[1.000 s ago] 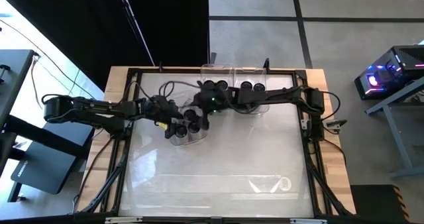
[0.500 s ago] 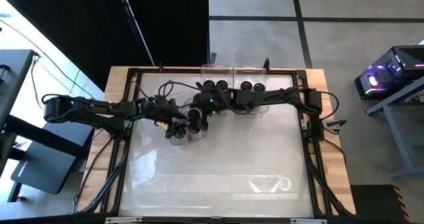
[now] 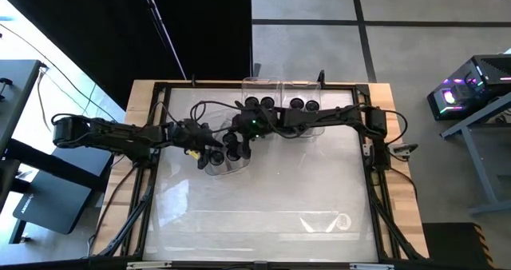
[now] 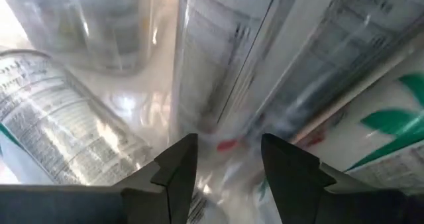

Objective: Sort soda cans
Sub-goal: Adjust the white pink soda cans

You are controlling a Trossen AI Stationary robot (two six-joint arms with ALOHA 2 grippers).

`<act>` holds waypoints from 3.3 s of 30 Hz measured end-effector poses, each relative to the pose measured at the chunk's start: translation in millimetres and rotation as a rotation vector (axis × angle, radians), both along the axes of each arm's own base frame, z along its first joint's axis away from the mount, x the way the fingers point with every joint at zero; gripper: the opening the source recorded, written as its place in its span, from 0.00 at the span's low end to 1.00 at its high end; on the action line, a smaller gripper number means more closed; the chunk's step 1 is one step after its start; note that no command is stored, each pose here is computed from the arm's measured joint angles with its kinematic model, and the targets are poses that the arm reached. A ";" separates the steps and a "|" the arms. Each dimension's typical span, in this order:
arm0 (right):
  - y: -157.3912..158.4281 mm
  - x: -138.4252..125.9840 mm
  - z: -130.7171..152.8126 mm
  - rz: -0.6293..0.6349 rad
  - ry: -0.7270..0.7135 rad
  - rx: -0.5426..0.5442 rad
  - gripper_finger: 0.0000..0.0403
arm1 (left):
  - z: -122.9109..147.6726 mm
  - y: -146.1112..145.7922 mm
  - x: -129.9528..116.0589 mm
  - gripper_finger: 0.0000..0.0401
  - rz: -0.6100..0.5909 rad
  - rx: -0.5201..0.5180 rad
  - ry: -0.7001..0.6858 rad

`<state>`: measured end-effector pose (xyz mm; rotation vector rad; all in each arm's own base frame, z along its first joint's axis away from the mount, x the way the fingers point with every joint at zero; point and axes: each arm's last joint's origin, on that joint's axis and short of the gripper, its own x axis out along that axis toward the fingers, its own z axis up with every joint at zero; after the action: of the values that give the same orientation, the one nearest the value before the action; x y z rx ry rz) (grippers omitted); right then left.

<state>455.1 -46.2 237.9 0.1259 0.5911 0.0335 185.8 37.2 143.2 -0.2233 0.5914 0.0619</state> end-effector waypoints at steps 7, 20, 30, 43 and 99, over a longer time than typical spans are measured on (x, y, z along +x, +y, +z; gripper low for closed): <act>1.7 -0.1 -0.1 0.057 -0.003 0.042 0.53 | 3.0 1.3 1.6 0.40 0.032 0.038 -0.067; -3.3 3.1 21.4 0.045 0.023 0.067 0.39 | -0.4 4.8 11.1 0.40 0.046 0.094 -0.111; -17.7 -0.5 25.5 -0.052 0.063 0.122 0.39 | -0.2 6.0 14.9 0.40 0.055 0.089 -0.134; -17.6 4.4 31.9 -0.027 -0.027 0.084 0.39 | 14.8 1.5 -3.5 0.40 0.060 0.057 -0.109; 14.1 -56.0 47.7 0.073 0.334 -0.209 0.53 | 21.6 34.3 55.3 0.70 0.491 -0.157 0.662</act>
<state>399.1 -32.1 285.6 -0.0962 0.9281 0.0217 241.1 71.5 164.8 -0.5062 1.1917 0.5822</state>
